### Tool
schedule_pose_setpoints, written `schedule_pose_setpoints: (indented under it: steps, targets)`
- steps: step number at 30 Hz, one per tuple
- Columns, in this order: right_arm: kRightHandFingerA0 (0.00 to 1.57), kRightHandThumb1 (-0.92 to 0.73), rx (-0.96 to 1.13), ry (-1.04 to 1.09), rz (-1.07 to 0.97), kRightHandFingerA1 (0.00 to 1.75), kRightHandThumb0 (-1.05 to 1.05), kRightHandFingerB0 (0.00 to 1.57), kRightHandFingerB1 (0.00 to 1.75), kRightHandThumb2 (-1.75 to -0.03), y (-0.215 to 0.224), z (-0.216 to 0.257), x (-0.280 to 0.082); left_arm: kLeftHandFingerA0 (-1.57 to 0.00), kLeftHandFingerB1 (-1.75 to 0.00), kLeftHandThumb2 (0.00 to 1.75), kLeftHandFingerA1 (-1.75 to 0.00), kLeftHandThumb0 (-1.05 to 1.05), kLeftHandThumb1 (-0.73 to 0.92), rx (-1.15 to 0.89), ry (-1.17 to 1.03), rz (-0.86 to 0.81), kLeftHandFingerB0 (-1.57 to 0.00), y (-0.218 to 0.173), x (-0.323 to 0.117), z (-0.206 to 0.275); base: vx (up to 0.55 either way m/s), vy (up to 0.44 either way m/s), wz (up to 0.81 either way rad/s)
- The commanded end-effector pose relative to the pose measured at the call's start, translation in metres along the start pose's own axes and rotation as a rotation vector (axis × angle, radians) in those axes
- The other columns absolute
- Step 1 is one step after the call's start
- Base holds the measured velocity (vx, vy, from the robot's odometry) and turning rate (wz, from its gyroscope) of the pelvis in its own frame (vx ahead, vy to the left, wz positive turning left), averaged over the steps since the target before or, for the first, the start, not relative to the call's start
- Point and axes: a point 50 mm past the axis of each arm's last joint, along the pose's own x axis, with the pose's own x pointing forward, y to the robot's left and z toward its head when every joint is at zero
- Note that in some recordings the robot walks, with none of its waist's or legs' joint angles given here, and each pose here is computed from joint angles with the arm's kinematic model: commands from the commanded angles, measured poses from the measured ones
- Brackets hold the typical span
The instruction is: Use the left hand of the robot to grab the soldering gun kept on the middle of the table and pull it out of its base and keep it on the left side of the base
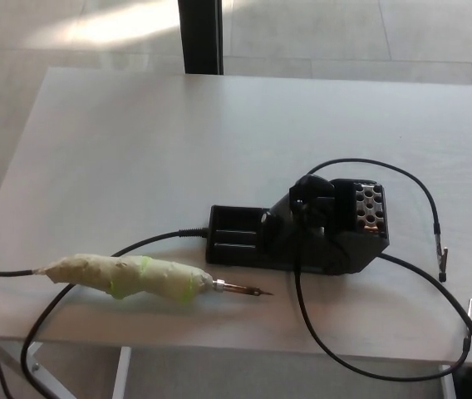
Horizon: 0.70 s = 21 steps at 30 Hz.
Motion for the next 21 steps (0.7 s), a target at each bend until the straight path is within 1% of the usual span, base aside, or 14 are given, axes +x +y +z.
schedule_pose_setpoints:
  steps: [1, 2, 3, 4, 5, 7, 8, 9, 10, 11, 13, 18, 19, 21]
  targets:
    - [0.55, -0.62, 0.011, 0.003, -0.002, 1.21, -1.05, 0.00, 0.61, -1.32, -0.002, 0.000, 0.000, -0.22, -0.53, 0.82, -0.63, -0.68, 0.46, -0.056, -0.027, -0.011, -0.11, 0.004, 0.000, 0.004, 0.00, 0.000, 0.00]
    - [0.69, -0.58, 0.017, 0.007, 0.000, 1.28, -1.05, 0.06, 0.69, -1.30, -0.002, -0.001, 0.000, -0.45, -0.47, 0.59, -0.61, -0.67, 0.63, 0.001, -0.034, -0.003, -0.35, 0.004, 0.000, 0.005, 0.00, 0.000, 0.00]
    - [0.69, -0.58, 0.020, 0.008, 0.001, 1.28, -1.05, 0.06, 0.69, -1.30, -0.002, -0.001, 0.000, -0.45, -0.47, 0.59, -0.61, -0.67, 0.63, 0.026, -0.037, -0.001, -0.35, 0.004, 0.000, 0.005, 0.00, 0.000, 0.00]
    - [0.95, -0.56, 0.029, 0.007, 0.007, 1.35, -1.05, 0.23, 0.96, -1.27, -0.002, -0.001, 0.000, -0.71, -0.46, 0.59, -0.53, -0.63, 0.65, 0.039, -0.037, -0.003, -0.56, 0.004, 0.000, 0.005, 0.00, 0.000, 0.00]
    - [1.00, -0.57, 0.048, 0.003, 0.017, 1.34, -1.04, 0.20, 0.94, -1.28, -0.001, 0.000, 0.000, -0.74, -0.47, 0.59, -0.54, -0.62, 0.63, 0.060, -0.041, -0.005, -0.61, 0.004, 0.000, 0.006, 0.00, 0.000, 0.00]
    - [1.03, -0.57, 0.045, 0.002, 0.019, 1.34, -1.04, 0.14, 0.91, -1.28, -0.001, 0.001, 0.000, -0.73, -0.48, 0.60, -0.56, -0.63, 0.64, 0.082, -0.046, -0.003, -0.62, 0.003, -0.001, 0.006, 0.00, 0.000, 0.00]
    - [0.99, -0.59, 0.028, 0.000, 0.019, 1.32, -1.05, 0.15, 0.91, -1.28, -0.001, 0.001, 0.000, -0.69, -0.50, 0.60, -0.57, -0.62, 0.64, 0.099, -0.052, -0.002, -0.62, 0.003, -0.002, 0.007, 0.00, 0.000, 0.00]
    - [1.22, -0.39, 0.021, 0.001, 0.016, 1.33, -0.59, 0.04, 0.73, -1.17, -0.002, 0.001, 0.000, -0.66, -0.49, 0.60, -0.56, -0.64, 0.67, 0.152, -0.060, -0.010, -0.60, 0.002, -0.004, 0.007, 0.00, 0.000, 0.00]
    - [1.22, -0.39, 0.017, 0.007, 0.013, 1.33, -0.59, 0.04, 0.73, -1.17, -0.004, -0.002, -0.001, -0.66, -0.49, 0.60, -0.56, -0.64, 0.67, 0.162, -0.054, -0.010, -0.60, 0.004, -0.005, 0.004, 0.00, 0.000, 0.00]
    - [1.00, -0.58, 0.020, 0.006, 0.014, 1.32, -1.04, 0.13, 0.90, -1.28, -0.005, -0.003, -0.002, -0.69, -0.49, 0.59, -0.56, -0.61, 0.63, 0.119, -0.046, 0.004, -0.64, 0.005, -0.004, 0.003, 0.00, 0.000, 0.00]
    - [1.03, -0.58, 0.029, 0.005, 0.024, 1.33, -1.05, 0.10, 0.90, -1.28, -0.005, -0.003, -0.002, -0.66, -0.49, 0.58, -0.57, -0.61, 0.62, 0.055, -0.040, -0.008, -0.62, 0.005, -0.003, 0.002, 0.00, 0.000, 0.00]
    - [1.07, -0.53, 0.040, 0.013, 0.016, 1.31, -1.00, 0.11, 0.88, -1.26, -0.004, -0.003, -0.001, -0.67, -0.50, 0.59, -0.56, -0.62, 0.62, 0.075, -0.045, 0.001, -0.66, 0.005, -0.004, 0.001, 0.00, 0.000, 0.00]
    - [0.99, -0.63, 0.025, 0.016, 0.014, 1.43, -1.02, 0.00, 1.36, -0.99, -0.006, -0.004, -0.002, -0.67, -0.49, 0.59, -0.55, -0.63, 0.63, 0.087, -0.039, 0.003, -0.66, 0.006, -0.005, -0.002, 0.00, 0.000, 0.00]
    - [1.02, -0.61, 0.019, 0.017, 0.011, 1.41, -1.02, 0.00, 1.34, -1.01, -0.007, -0.004, -0.002, -0.66, -0.48, 0.59, -0.54, -0.61, 0.63, 0.081, -0.032, 0.001, -0.66, 0.007, -0.005, -0.003, 0.00, 0.000, 0.00]
